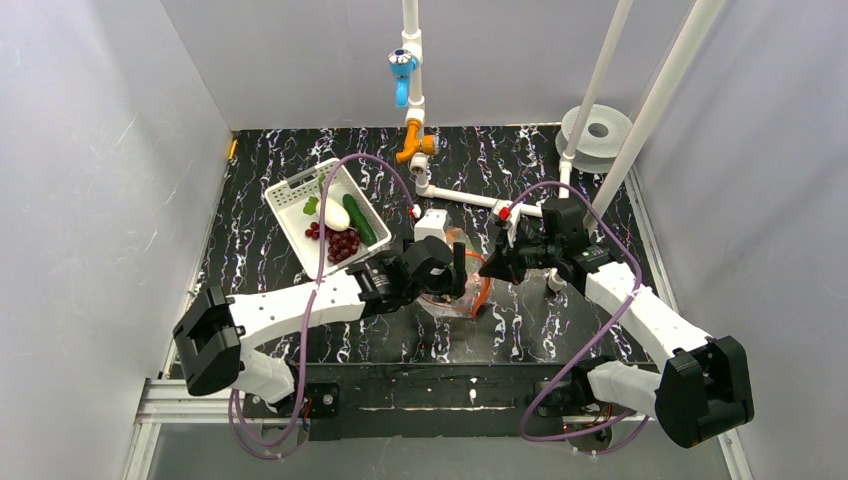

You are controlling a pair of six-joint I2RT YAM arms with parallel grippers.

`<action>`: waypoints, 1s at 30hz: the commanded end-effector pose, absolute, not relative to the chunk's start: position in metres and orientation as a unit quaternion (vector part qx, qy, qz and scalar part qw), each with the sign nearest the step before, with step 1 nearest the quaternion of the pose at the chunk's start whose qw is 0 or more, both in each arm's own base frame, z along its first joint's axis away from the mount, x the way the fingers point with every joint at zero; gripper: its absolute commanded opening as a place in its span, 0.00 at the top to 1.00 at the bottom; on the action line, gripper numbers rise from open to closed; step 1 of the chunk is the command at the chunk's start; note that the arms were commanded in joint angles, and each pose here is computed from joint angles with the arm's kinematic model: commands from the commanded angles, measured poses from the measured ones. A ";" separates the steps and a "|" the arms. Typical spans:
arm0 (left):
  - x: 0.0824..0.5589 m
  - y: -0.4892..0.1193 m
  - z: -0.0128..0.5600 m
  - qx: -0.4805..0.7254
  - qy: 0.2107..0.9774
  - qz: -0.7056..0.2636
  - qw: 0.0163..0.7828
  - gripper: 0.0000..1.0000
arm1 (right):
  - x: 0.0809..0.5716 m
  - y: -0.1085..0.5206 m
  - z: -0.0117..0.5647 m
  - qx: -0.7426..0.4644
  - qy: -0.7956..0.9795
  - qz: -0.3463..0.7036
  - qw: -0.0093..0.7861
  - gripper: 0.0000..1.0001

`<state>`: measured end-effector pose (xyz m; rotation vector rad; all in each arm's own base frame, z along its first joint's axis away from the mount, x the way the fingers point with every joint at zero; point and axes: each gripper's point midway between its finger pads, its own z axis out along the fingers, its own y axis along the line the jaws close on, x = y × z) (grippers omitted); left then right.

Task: Open the zip-top bag and remove the fake food
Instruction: Pick up the fake vegetable from the zipper food storage bag.

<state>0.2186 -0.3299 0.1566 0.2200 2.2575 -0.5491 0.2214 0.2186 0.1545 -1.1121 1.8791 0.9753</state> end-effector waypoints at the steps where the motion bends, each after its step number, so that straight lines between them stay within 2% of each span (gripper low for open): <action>1: 0.225 -0.321 0.145 0.095 0.890 -0.181 0.408 0.31 | 0.216 0.227 0.154 -0.433 0.721 0.402 0.362 0.99; 12: 0.229 -0.305 0.108 0.129 0.889 -0.133 0.419 0.32 | 0.224 0.234 0.153 -0.405 0.739 0.390 0.372 0.99; 16: 0.234 -0.301 0.092 0.130 0.893 -0.140 0.409 0.42 | 0.222 0.236 0.151 -0.408 0.737 0.394 0.367 0.99; 19: 0.240 -0.298 0.078 0.127 0.903 -0.121 0.393 0.45 | 0.221 0.236 0.149 -0.410 0.737 0.394 0.365 0.99; 30: 0.259 -0.292 0.053 0.113 0.910 -0.066 0.393 0.42 | 0.219 0.237 0.146 -0.415 0.736 0.395 0.360 0.99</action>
